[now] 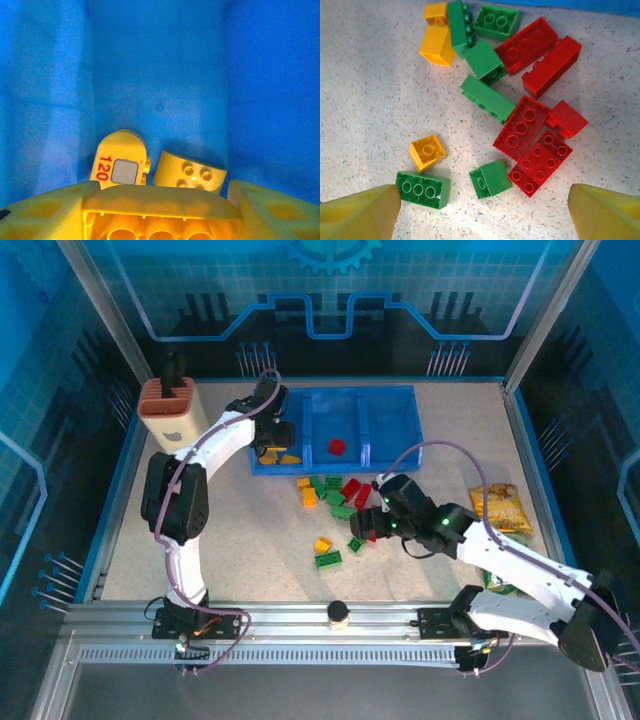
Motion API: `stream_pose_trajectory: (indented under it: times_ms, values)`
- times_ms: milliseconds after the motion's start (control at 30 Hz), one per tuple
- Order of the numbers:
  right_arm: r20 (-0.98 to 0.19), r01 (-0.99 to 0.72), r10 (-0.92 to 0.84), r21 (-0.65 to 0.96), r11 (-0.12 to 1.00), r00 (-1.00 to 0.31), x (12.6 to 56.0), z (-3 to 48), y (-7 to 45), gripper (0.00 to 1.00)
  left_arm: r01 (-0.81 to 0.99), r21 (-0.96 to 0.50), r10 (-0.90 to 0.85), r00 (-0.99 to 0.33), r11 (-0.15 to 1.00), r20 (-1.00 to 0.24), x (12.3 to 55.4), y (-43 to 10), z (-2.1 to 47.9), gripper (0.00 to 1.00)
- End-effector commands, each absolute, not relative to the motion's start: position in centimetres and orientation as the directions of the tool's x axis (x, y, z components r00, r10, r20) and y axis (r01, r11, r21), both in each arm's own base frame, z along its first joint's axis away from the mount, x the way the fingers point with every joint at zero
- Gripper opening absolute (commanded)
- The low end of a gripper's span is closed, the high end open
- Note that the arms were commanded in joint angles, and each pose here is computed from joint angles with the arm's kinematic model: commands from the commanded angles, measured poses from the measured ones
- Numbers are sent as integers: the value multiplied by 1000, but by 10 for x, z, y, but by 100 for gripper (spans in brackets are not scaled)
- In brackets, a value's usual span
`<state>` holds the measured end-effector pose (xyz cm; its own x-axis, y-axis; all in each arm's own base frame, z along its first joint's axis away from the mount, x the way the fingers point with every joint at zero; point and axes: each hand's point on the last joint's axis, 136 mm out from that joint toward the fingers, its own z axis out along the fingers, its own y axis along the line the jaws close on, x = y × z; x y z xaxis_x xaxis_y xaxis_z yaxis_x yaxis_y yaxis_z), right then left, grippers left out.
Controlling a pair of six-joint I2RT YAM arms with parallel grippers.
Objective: Sort the legos into containers by color
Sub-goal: Place the lego in the container, then pick up the lego from the bottom-center of the table.
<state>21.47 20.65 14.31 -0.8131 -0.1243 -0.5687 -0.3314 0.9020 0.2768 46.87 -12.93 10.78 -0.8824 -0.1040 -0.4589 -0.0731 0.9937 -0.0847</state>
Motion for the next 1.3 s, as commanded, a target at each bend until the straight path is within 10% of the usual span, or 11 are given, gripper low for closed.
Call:
stream_pose_trajectory:
  times_ms: [0, 200, 533, 933, 1267]
  values:
    - [-594, -355, -136, 270, 895, -793, 218, 156, 217, 88, -48, -103, -91, -878, 994, -470, 477, -133, 120, 69]
    - [-571, -385, -195, 231, 894, -797, 218, 149, 230, 91, -34, -166, -116, -851, 986, -512, 463, -138, 156, 92]
    - [-449, -515, -399, 169, 840, -799, 220, 128, 284, 84, 13, -320, -216, -711, 947, -670, 379, -125, 247, 88]
    - [-207, -496, -475, 61, 866, -855, 216, 58, 315, 77, -86, -382, -303, -774, 920, -556, 249, -91, 174, 83]
    - [-140, -441, -434, 26, 897, -890, 204, 32, 319, 69, -108, -424, -338, -788, 899, -514, 224, -89, 157, 81]
